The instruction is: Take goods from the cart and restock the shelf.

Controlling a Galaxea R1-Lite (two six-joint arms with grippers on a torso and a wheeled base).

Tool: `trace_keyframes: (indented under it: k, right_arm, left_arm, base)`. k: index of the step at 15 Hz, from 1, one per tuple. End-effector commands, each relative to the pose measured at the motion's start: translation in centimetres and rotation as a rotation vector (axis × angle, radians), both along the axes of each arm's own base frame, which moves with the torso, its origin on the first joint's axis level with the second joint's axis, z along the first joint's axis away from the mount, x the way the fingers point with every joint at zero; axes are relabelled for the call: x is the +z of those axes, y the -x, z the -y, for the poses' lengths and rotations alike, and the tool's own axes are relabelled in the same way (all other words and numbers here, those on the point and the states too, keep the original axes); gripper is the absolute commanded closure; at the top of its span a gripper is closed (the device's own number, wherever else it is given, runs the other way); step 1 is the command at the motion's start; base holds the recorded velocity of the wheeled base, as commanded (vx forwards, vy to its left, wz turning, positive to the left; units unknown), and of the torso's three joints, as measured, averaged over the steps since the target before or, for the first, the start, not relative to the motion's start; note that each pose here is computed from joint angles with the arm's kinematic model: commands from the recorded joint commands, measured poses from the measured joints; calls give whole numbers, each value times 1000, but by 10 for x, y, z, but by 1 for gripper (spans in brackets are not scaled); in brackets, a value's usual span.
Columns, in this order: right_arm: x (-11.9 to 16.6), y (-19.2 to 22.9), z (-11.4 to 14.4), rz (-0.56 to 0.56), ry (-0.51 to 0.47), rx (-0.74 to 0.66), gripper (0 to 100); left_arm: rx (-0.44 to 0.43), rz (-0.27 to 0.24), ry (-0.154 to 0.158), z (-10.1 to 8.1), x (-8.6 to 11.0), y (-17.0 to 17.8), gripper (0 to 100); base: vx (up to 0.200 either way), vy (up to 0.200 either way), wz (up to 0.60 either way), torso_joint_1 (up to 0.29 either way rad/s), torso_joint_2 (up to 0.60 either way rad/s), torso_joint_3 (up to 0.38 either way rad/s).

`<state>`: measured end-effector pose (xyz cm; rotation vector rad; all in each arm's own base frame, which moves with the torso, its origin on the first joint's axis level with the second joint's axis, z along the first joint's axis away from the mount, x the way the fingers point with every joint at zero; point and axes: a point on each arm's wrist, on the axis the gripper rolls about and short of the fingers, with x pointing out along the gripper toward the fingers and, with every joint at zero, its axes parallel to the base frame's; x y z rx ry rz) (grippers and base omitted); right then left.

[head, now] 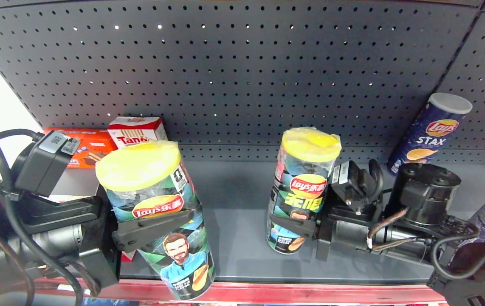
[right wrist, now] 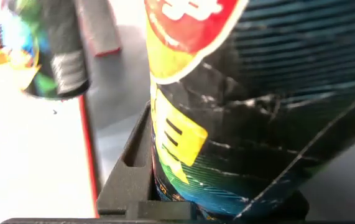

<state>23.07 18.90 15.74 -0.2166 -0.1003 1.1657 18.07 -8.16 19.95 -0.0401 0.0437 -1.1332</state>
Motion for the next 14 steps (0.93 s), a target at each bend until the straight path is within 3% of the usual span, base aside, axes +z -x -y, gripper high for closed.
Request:
trace_keyframes:
  k: [1, 8, 9, 14]
  right_arm:
    - [-10, 4, 0, -26, 25, 10, 100]
    - [-19, -1, 2, -25, 56, -5, 100]
    - [-23, -2, 1, -30, 63, -6, 0]
    - [-21, -1, 1, -7, 65, -14, 0]
  left_arm:
    - [2, 0, 0, 0, 0, 0, 100]
    - [2, -5, -2, 0, -1, -1, 100]
    - [2, -5, -2, 0, -1, -1, 100]
    - [0, -7, -2, 0, -2, -1, 100]
  base:
    - [0, 0, 0, 0, 0, 0]
    - [0, 0, 0, 0, 0, 0]
    - [0, 0, 0, 0, 0, 0]
    - [0, 0, 0, 0, 0, 0]
